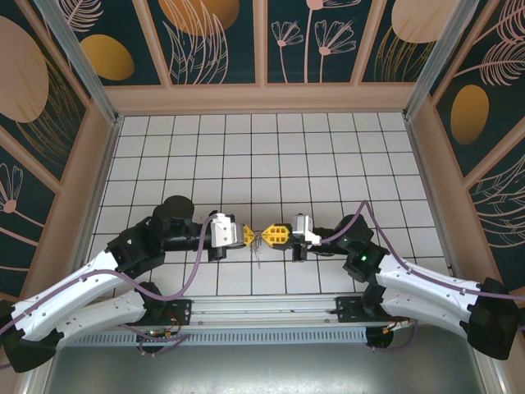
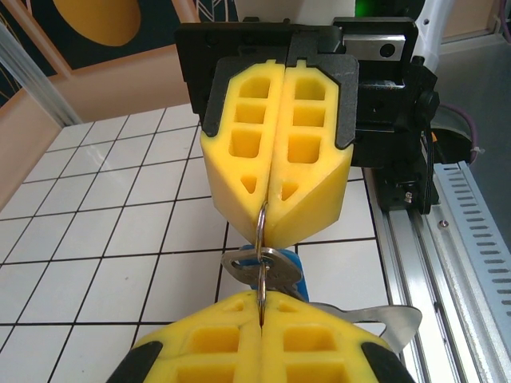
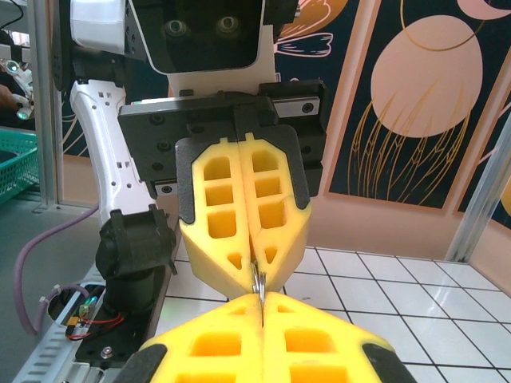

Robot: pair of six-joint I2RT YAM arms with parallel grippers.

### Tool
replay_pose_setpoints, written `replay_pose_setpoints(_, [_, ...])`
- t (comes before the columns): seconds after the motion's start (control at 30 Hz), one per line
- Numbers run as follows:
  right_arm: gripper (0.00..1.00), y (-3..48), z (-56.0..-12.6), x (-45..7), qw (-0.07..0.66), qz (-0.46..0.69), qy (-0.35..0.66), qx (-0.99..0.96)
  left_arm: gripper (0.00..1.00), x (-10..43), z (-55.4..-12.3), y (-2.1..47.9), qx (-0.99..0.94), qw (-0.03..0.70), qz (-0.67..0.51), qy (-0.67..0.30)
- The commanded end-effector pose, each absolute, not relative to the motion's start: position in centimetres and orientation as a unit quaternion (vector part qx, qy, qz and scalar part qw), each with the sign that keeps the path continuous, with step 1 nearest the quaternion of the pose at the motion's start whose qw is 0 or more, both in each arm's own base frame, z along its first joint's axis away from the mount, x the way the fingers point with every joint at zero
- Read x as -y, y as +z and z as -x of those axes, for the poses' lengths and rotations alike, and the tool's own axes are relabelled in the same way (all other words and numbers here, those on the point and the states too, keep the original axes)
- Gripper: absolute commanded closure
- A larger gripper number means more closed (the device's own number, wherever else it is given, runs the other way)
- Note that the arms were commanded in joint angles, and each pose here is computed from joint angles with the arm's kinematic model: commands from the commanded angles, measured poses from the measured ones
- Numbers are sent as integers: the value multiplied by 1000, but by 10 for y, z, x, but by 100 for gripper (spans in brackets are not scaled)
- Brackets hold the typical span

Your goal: Put the keys on the keyring

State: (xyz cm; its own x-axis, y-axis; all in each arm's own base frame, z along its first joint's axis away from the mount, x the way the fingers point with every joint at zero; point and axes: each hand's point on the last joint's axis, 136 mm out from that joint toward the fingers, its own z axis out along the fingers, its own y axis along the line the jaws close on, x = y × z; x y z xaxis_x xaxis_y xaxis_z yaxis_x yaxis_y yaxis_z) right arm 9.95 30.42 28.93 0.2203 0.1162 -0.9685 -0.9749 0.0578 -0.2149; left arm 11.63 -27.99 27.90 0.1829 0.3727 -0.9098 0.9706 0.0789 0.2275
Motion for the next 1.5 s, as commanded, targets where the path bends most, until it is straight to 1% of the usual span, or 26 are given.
replay_pose_setpoints(0.0, [100,308,-94,-306,604,513,466,-393,100,280,-116,298,-538,501,-602,-312])
replay_pose_setpoints(0.73, [100,312,-90,-301,608,513,467,-386,100,279,-118,297,-541,502,-600,-307])
replay_pose_setpoints(1.07, [100,305,-95,-305,603,515,461,-398,100,280,-118,298,-541,502,-601,-308])
replay_pose_setpoints(1.47, [100,309,-96,-304,613,510,458,-394,100,280,-118,298,-540,502,-601,-309])
